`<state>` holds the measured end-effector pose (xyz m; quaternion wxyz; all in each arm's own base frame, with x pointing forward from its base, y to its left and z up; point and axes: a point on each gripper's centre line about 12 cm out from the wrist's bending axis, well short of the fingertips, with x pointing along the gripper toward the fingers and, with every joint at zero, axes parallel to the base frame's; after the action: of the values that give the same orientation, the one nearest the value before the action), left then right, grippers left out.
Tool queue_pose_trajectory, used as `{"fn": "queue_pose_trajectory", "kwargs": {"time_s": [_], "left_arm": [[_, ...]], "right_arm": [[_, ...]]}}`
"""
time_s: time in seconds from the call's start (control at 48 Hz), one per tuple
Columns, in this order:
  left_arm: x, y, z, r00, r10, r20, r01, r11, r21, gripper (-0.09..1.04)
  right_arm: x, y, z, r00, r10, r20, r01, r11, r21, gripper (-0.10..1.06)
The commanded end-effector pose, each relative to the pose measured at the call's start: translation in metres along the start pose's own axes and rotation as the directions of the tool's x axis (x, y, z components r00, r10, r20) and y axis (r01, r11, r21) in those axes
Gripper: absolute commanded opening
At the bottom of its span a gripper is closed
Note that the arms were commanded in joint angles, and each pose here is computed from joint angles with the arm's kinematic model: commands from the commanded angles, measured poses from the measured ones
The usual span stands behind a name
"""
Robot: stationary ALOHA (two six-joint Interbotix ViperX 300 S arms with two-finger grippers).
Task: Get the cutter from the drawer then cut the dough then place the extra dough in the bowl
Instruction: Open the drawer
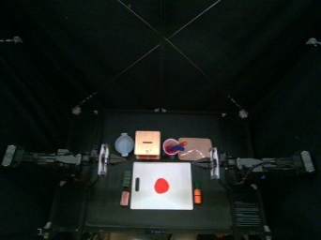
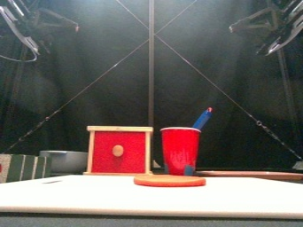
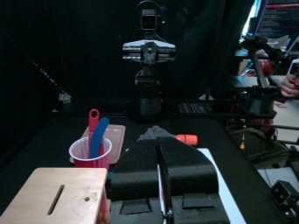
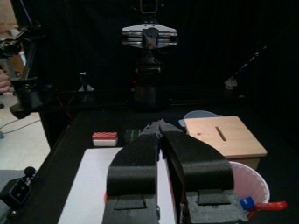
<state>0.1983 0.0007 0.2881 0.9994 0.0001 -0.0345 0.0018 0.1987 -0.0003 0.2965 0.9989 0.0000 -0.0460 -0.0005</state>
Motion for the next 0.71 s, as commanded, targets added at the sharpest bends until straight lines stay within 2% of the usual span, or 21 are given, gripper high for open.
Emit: {"fn": "queue_pose_trajectory", "kwargs": {"time_s": [0.021, 0.104, 0.229, 0.333, 0.521, 0.604, 0.708], "left_arm": [[0.01, 0.001, -0.012, 1.0, 0.005, -0.025, -0.005, 1.0, -0.01, 0.08], [0.019, 0.001, -0.017, 1.0, 0.01, 0.0, -0.01, 0.999, -0.039, 0.08], [0.031, 0.009, -0.038, 0.996, 0.088, 0.001, -0.087, 0.98, -0.181, 0.08], [0.037, 0.007, -0.06, 0.991, 0.129, -0.041, -0.135, 0.946, -0.294, 0.08], [0.048, -0.001, -0.079, 0.979, 0.202, -0.038, -0.198, 0.881, -0.429, 0.08], [0.053, -0.004, -0.084, 0.974, 0.222, -0.048, -0.218, 0.854, -0.472, 0.08], [0.065, -0.009, -0.092, 0.969, 0.232, -0.084, -0.242, 0.826, -0.51, 0.08]], "right_arm": [[0.007, -0.006, -0.004, 0.999, -0.026, -0.029, 0.026, 0.9994, -0.025, 0.01], [0.021, -0.015, -0.012, 0.995, -0.061, -0.078, 0.057, 0.9969, -0.053, 0.01], [0.056, -0.035, -0.015, 0.984, -0.119, -0.132, 0.104, 0.9885, -0.109, 0.01], [0.089, -0.049, -0.012, 0.985, -0.137, -0.11, 0.12, 0.9817, -0.148, 0.01], [0.149, -0.088, -0.027, 0.984, -0.168, -0.061, 0.152, 0.9667, -0.206, 0.01], [0.174, -0.103, -0.041, 0.981, -0.179, -0.072, 0.16, 0.9641, -0.211, 0.01], [0.205, -0.117, -0.063, 0.977, -0.186, -0.105, 0.161, 0.9642, -0.211, 0.01]]}}
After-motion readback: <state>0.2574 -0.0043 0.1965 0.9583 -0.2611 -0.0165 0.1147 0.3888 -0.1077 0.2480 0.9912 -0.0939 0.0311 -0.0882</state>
